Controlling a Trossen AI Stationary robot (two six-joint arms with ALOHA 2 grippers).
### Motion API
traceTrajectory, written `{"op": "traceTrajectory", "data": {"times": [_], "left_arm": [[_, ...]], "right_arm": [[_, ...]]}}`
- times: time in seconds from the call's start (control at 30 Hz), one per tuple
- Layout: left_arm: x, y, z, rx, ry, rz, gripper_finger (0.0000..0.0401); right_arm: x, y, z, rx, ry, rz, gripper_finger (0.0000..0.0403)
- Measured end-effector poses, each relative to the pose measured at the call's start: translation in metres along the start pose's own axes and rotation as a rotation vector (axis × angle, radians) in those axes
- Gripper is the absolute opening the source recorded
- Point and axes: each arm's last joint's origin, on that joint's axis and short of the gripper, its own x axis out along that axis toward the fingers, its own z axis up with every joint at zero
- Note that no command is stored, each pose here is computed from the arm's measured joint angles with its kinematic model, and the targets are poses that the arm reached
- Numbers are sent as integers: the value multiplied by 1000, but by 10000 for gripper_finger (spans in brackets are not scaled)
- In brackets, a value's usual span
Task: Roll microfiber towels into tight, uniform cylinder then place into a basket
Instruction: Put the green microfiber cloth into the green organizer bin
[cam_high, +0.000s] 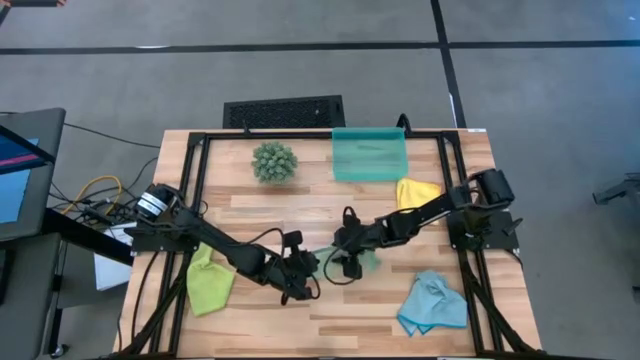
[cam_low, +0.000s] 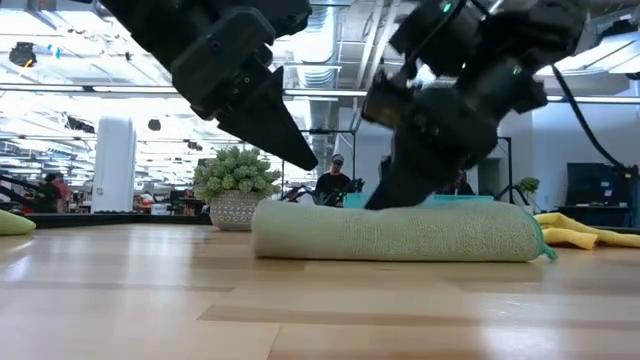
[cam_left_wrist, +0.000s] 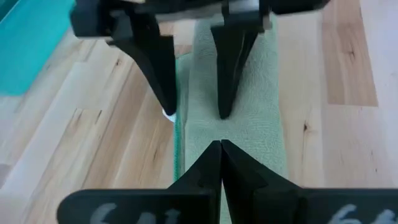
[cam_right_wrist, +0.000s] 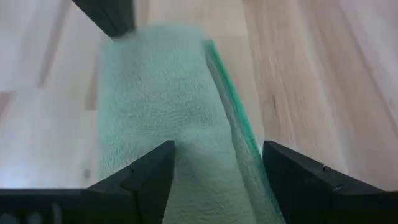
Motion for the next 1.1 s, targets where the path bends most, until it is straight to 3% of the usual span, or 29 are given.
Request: {"op": "traceTrajectory", "data": {"times": [0.1, 0.2, 0.47, 0.63, 0.9, 1.1], "left_arm": [[1, 1, 0, -2, 0, 3, 2], [1, 1, 0, -3, 0, 2, 2], [-1, -1, -1, -11, -1, 7, 2], [-8, 1, -11, 17, 57, 93, 2], [-40, 8, -22, -40, 119, 221, 2], [-47, 3, -23, -23, 84, 239, 2]], "right_arm": [[7, 0, -6, -6, 35, 7, 253], [12, 0, -11, -9, 67, 24, 215], [10, 2, -11, -31, 82, 43, 29], [-9, 6, -7, -25, 93, 2, 37], [-75, 9, 3, -27, 75, -273, 25], [-114, 7, 12, -16, -50, -293, 31]]}}
